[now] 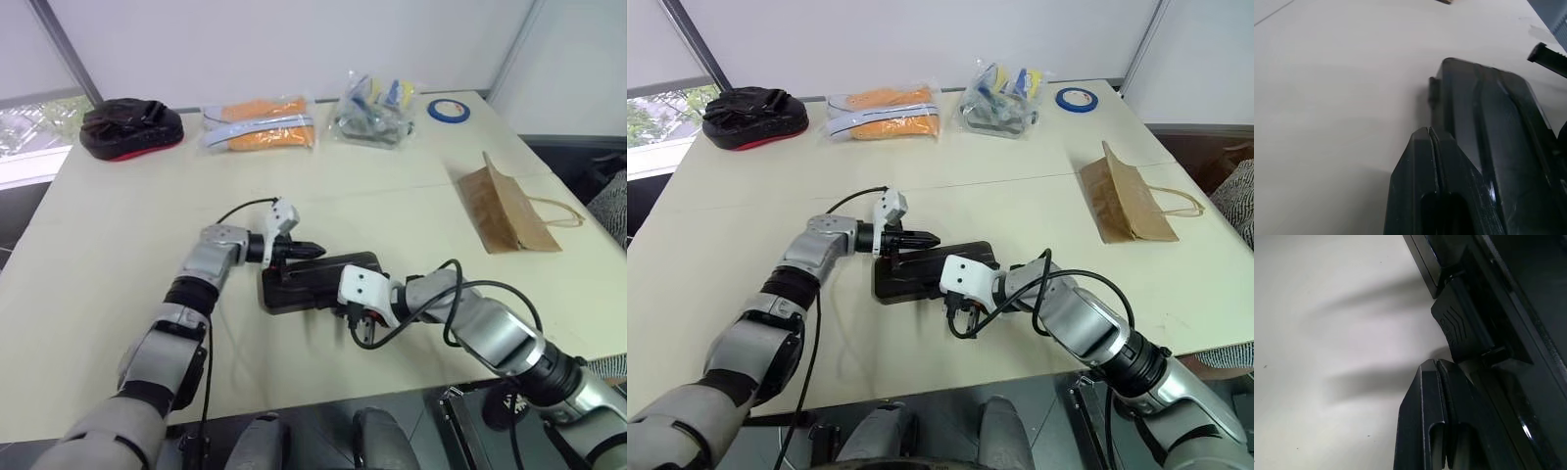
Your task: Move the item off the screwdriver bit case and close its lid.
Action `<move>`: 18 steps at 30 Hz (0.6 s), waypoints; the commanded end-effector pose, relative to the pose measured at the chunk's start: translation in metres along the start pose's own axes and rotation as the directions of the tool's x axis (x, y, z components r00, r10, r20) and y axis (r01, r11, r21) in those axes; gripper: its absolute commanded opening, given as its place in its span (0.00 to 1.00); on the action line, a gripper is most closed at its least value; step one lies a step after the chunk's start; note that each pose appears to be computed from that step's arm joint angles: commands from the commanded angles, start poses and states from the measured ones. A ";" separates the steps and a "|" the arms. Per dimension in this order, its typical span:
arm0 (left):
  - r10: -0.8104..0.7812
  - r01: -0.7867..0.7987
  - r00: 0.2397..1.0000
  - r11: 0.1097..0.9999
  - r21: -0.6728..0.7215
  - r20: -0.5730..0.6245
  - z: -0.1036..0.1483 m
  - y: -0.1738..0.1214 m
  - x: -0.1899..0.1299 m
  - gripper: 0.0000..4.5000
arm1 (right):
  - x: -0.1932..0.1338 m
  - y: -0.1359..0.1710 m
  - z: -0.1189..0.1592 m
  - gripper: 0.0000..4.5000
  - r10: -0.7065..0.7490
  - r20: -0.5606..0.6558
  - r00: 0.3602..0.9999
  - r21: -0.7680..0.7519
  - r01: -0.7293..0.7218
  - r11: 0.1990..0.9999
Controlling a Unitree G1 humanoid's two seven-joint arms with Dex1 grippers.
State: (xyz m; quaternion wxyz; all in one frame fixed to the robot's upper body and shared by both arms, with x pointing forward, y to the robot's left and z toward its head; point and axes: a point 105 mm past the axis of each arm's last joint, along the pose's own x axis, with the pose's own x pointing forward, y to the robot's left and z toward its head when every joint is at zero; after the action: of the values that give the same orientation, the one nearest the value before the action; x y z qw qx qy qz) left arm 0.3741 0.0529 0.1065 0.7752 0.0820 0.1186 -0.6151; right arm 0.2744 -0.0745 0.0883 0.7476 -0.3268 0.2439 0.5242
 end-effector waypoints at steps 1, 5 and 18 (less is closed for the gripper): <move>-0.017 0.019 0.999 0.998 0.056 -0.048 -0.004 -0.003 0.008 0.00 | -0.001 -0.002 0.007 0.01 -0.025 0.025 0.999 0.011 0.025 1.000; -0.027 0.032 0.998 0.996 0.080 -0.063 -0.006 -0.004 0.013 0.00 | 0.001 -0.007 0.016 0.01 -0.055 0.053 0.997 0.014 0.054 0.998; 0.044 -0.026 0.988 0.993 0.118 -0.150 -0.026 0.006 0.007 0.00 | 0.004 -0.008 0.025 0.01 -0.063 0.070 0.996 0.010 0.062 0.998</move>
State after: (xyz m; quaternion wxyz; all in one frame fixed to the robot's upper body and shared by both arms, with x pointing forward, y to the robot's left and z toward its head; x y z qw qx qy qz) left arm 0.3847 0.0485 0.1040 0.7745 0.1692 0.0966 -0.6019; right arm 0.2786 -0.0584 0.0887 0.7648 -0.2986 0.2397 0.5181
